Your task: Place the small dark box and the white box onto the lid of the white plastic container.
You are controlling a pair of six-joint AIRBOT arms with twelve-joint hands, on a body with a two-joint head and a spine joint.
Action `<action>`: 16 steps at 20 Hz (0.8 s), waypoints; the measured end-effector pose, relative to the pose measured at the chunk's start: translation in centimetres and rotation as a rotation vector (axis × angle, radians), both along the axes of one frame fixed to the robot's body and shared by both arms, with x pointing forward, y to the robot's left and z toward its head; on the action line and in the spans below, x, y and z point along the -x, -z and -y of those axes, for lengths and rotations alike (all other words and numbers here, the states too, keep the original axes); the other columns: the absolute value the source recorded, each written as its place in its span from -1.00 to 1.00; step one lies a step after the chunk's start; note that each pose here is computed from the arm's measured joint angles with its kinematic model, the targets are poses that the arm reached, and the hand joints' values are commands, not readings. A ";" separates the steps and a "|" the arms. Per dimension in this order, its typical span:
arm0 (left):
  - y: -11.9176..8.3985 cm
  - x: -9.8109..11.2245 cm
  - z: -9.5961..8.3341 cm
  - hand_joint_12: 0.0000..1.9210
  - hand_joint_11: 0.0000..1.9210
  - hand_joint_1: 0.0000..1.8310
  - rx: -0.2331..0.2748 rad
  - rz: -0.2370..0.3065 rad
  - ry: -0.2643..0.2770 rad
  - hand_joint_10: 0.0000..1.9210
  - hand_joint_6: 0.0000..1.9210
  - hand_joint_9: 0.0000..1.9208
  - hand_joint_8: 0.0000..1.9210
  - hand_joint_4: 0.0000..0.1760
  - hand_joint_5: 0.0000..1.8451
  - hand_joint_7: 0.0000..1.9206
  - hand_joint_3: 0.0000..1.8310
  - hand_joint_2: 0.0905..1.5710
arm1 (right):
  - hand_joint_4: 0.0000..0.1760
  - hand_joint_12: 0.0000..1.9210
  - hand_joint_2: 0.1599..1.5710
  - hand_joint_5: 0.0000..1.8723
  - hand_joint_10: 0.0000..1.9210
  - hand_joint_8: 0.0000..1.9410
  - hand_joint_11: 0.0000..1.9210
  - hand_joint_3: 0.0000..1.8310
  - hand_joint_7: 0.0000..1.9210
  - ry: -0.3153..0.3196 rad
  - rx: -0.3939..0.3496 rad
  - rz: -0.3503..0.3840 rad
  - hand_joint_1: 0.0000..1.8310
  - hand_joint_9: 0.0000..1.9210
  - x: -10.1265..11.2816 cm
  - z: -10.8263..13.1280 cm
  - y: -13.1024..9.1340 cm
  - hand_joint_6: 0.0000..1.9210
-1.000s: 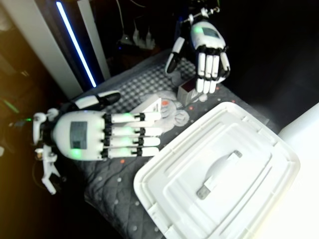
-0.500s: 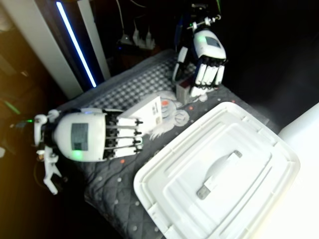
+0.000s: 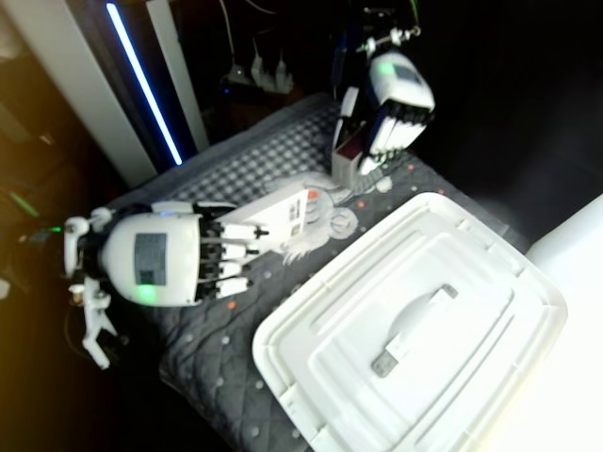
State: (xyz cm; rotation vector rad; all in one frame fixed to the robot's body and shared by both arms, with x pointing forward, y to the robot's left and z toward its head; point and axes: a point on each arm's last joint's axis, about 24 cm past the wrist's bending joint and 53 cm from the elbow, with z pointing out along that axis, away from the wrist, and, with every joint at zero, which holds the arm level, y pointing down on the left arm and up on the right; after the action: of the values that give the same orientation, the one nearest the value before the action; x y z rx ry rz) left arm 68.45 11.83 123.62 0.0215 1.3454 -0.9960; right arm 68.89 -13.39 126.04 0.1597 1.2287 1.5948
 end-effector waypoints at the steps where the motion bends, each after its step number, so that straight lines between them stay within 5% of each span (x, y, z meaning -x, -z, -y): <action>1: -1.2 0.0 0.6 -0.88 0.91 0.36 0.008 0.037 0.014 -0.99 -0.99 0.89 -0.99 -1.00 0.71 0.79 -1.00 0.26 | -1.00 0.10 0.67 0.40 -0.59 -0.99 0.10 -1.00 0.51 -0.001 -0.002 0.012 0.17 0.37 0.1 0.1 -0.2 -1.00; 2: -2.2 0.0 1.0 -0.89 0.96 0.34 0.010 0.069 0.022 -0.99 -1.00 0.92 -1.00 -1.00 0.70 0.80 -1.00 0.24 | -1.00 0.11 0.65 0.40 -0.72 -1.00 0.07 -1.00 0.51 0.004 -0.013 0.024 0.21 0.42 0.0 0.5 -0.6 -1.00; 3: -2.7 -0.2 1.2 -0.90 0.96 0.40 0.012 0.084 0.025 -1.00 -0.99 0.92 -0.99 -1.00 0.72 0.81 -1.00 0.19 | -1.00 0.17 0.29 0.49 -0.67 -0.98 0.24 -1.00 0.68 0.011 -0.016 0.038 0.30 0.58 -0.1 0.7 -1.1 -0.86; 4: -3.3 -0.4 1.3 -0.91 0.94 0.35 0.016 0.097 0.025 -1.00 -1.00 0.91 -0.99 -1.00 0.67 0.81 -1.00 0.16 | -1.00 0.28 0.19 0.49 -0.37 -0.94 0.32 -1.00 0.75 0.028 -0.016 0.069 0.33 0.56 -0.3 0.8 -2.1 -0.80; 5: -3.7 -0.6 1.4 -0.93 0.99 0.35 0.016 0.108 0.025 -1.00 -1.00 0.96 -0.99 -1.00 0.67 0.84 -1.00 0.15 | -1.00 0.49 0.16 0.52 0.16 -0.30 0.36 -1.00 0.56 0.037 -0.019 0.098 0.34 0.46 -0.3 0.8 -3.1 -0.85; 6: -4.3 -0.8 1.6 -0.92 1.00 0.35 0.015 0.125 0.027 -0.99 -1.00 0.97 -1.00 -1.00 0.67 0.85 -1.00 0.14 | -1.00 0.51 0.16 0.52 0.26 -0.15 0.33 -1.00 0.45 0.046 -0.021 0.153 0.34 0.39 -0.1 0.7 -4.7 -0.85; 7: -4.7 -1.2 1.7 -0.81 1.00 0.44 0.015 0.137 0.024 -0.96 -1.00 0.99 -1.00 -1.00 0.62 0.74 -1.00 0.14 | -1.00 0.34 0.22 0.46 -0.02 0.01 0.24 -1.00 0.24 0.050 -0.011 0.202 0.40 0.34 0.1 0.3 -6.0 -0.95; 9: -5.1 -2.4 1.9 -0.89 0.91 0.46 0.018 0.142 0.010 -1.00 -1.00 0.91 -0.99 -1.00 0.62 0.71 -1.00 0.21 | -1.00 0.06 0.17 0.49 -0.47 -0.26 0.24 -1.00 0.35 0.035 0.004 0.258 0.44 0.47 0.6 -0.4 -7.5 -0.99; 10: -5.2 -3.2 2.2 -0.90 0.89 0.45 0.014 0.143 0.005 -1.00 -1.00 0.89 -0.99 -1.00 0.63 0.70 -1.00 0.21 | -1.00 -0.01 0.17 0.49 -0.59 -0.23 0.25 -1.00 0.34 0.038 0.014 0.269 0.44 0.51 0.4 -0.4 -7.7 -1.00; 11: -5.3 -3.8 2.5 -0.32 0.98 0.38 0.006 0.142 0.001 -0.46 -1.00 0.98 -0.70 -1.00 0.69 0.94 -1.00 0.20 | -1.00 -0.05 0.17 0.48 -0.20 -0.57 0.19 -1.00 0.41 0.044 0.028 0.269 0.52 0.28 0.2 -0.4 -7.6 -0.99; 12: -5.5 -4.2 2.7 -0.11 1.00 0.36 0.003 0.141 -0.001 -0.23 -1.00 1.00 -0.47 -1.00 0.70 0.99 -1.00 0.19 | -1.00 -0.08 0.17 0.35 -0.14 -0.84 0.15 -1.00 0.47 0.060 0.050 0.269 0.54 0.24 -0.2 -0.3 -7.5 -0.64; 13: -5.6 -4.8 3.0 -0.01 0.94 0.36 0.001 0.137 -0.004 -0.29 -1.00 1.00 -0.57 -1.00 0.69 0.98 -1.00 0.21 | -1.00 -0.16 0.19 0.24 -0.12 -0.93 0.12 -1.00 0.49 0.088 0.084 0.274 0.54 0.23 -0.7 -0.4 -7.6 -0.42; 14: -5.7 -5.2 3.0 -0.01 0.96 0.36 -0.004 0.131 -0.009 -0.29 -1.00 1.00 -0.66 -1.00 0.69 1.00 -1.00 0.21 | -1.00 -0.20 0.19 0.23 -0.17 -0.90 0.13 -1.00 0.48 0.112 0.104 0.280 0.54 0.26 -1.2 -0.5 -8.0 -0.40; 15: -5.7 -5.7 3.2 -0.08 0.68 0.43 -0.008 0.124 -0.014 -0.63 -1.00 0.85 -0.35 -1.00 0.63 0.50 -1.00 0.25 | -1.00 -0.32 0.20 0.17 -0.18 -0.72 0.12 -1.00 0.41 0.144 0.123 0.310 0.54 0.23 -1.5 -0.5 -9.0 -0.31; 16: -5.7 -6.3 3.3 -0.05 0.48 0.43 -0.009 0.117 -0.019 -0.83 -0.99 0.79 -0.80 -1.00 0.66 0.60 -1.00 0.23 | -1.00 -0.26 0.24 0.12 -0.03 -0.44 0.02 -0.99 0.29 0.168 0.130 0.334 0.53 0.12 -1.7 -0.4 -10.0 -0.24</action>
State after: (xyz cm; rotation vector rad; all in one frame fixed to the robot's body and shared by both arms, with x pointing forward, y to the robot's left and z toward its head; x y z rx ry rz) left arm 74.71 8.55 129.36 0.0728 1.2406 -0.9577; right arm 70.57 -12.96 136.02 -0.0825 1.0252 1.3295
